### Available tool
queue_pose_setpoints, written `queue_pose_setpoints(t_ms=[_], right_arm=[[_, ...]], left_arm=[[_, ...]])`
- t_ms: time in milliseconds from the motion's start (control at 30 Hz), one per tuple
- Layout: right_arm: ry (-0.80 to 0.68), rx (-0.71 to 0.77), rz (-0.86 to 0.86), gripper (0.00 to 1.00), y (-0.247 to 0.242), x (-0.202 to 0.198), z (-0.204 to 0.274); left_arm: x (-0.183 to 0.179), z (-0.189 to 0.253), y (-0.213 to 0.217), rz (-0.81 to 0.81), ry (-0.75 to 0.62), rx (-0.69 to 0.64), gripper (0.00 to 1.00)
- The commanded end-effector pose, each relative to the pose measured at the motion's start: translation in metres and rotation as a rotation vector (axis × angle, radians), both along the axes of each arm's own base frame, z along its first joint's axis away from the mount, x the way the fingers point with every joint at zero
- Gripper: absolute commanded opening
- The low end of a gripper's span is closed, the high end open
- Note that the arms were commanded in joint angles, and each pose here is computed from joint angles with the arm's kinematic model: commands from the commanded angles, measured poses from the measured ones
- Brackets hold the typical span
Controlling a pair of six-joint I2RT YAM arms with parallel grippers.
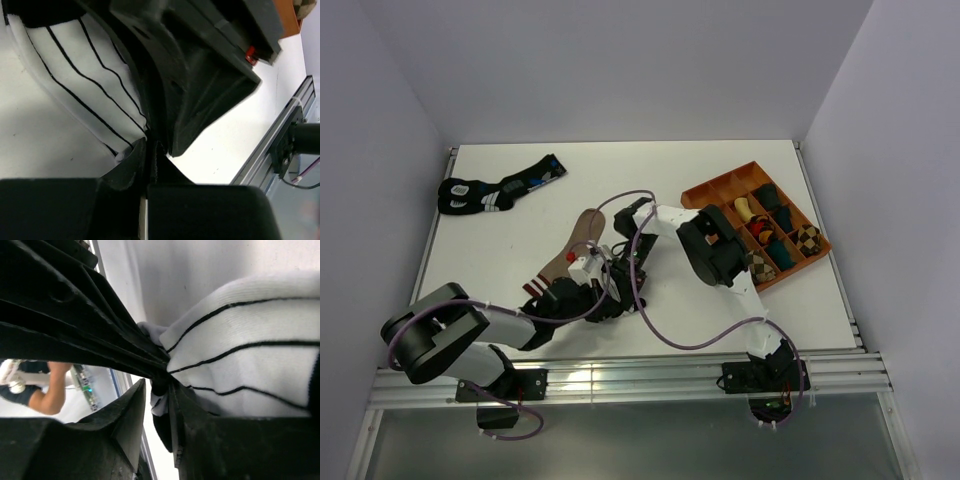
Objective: Roll the socks
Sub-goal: Roll the sock at the center of the board.
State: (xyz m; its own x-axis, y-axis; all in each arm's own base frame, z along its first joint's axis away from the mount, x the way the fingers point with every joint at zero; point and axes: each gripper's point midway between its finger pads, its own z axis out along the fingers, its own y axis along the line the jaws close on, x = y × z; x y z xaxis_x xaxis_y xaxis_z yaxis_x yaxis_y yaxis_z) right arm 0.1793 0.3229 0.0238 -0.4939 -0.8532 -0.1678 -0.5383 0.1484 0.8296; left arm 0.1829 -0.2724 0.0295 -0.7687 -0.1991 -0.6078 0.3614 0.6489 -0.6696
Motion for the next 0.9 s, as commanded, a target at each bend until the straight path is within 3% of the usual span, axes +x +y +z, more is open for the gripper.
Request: queue_pose_setpoints(t_ms=[0, 267, 667, 867], right_arm=[[-0.186, 0.033, 0.017, 0.34, 0.006, 0.022, 0.001], [-0.363, 0.014, -0.061, 0.43, 0.009, 0.045, 0.009], [-0.52, 0.017, -0.179, 0.47, -0.004, 0.073, 0.029], [-0.602, 0.042, -0.256, 0.48, -0.025, 0.086, 0.043]], left_arm=[[-0.005, -0.013, 0.001, 0.027, 0.11, 0.049, 0.0], [-0.011, -0.028, 0.007, 0.073, 0.242, 0.112, 0.0], [-0.013, -0.028, 0.006, 0.082, 0.321, 0.153, 0.0], [-0.009, -0.028, 0.012, 0.084, 0.428, 0.134, 0.0]])
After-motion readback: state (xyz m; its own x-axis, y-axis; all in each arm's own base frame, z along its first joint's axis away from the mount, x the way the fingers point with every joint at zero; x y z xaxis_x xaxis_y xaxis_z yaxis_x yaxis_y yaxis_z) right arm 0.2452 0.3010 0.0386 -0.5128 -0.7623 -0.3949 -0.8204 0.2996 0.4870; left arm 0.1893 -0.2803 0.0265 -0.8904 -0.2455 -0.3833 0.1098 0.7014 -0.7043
